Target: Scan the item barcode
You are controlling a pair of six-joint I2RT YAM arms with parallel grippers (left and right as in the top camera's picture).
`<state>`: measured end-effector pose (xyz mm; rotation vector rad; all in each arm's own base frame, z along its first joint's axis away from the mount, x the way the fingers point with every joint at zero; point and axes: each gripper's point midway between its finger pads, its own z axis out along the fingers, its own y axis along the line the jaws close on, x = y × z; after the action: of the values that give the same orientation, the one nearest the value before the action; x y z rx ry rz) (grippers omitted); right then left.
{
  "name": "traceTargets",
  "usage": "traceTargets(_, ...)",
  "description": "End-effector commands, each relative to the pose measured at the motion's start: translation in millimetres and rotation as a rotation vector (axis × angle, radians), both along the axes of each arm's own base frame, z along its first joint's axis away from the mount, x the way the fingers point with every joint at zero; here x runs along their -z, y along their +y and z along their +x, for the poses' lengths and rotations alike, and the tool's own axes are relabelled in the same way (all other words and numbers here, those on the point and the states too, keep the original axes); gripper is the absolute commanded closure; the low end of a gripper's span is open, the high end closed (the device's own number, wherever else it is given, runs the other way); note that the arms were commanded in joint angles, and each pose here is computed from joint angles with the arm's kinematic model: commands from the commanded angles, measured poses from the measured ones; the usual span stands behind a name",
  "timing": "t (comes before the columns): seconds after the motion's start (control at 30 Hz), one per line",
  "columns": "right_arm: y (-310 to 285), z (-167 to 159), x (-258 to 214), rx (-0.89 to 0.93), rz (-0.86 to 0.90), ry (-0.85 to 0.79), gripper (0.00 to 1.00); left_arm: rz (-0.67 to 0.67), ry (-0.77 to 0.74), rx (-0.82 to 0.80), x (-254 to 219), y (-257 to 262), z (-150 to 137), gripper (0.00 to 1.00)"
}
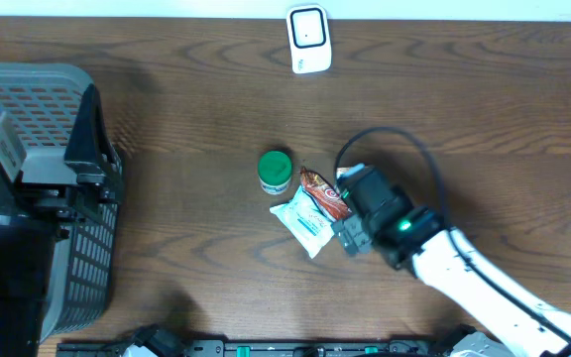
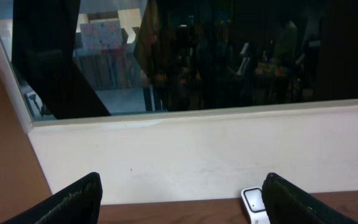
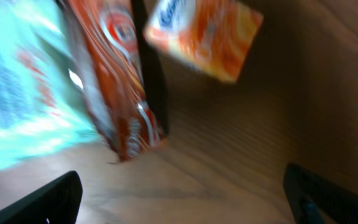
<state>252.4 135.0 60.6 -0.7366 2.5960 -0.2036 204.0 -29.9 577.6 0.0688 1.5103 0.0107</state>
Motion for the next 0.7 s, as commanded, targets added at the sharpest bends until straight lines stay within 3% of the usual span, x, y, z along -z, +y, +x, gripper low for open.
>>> traceTargets(0.0,-25,0,12,0.022,-0.204,-0.089,0.01,-0.004,-0.012,-0.013,-3,4,-2,0.18)
traceTargets(0.4,0,-2,47,-0.15,-0.282,-0.058,0.02,-0.006,-0.015,-0.013,-4,5,-4,0.18)
traceTargets(0.5,0,4,58,-0.174,-0.334,-0.065,0.12,-0.005,-0.015,-0.013,-4,5,-4,0.18)
traceTargets(0.67,2,8,70,-0.207,-0.369,-0.062,0.19,-0.005,-0.015,-0.013,-4,5,-4,0.18)
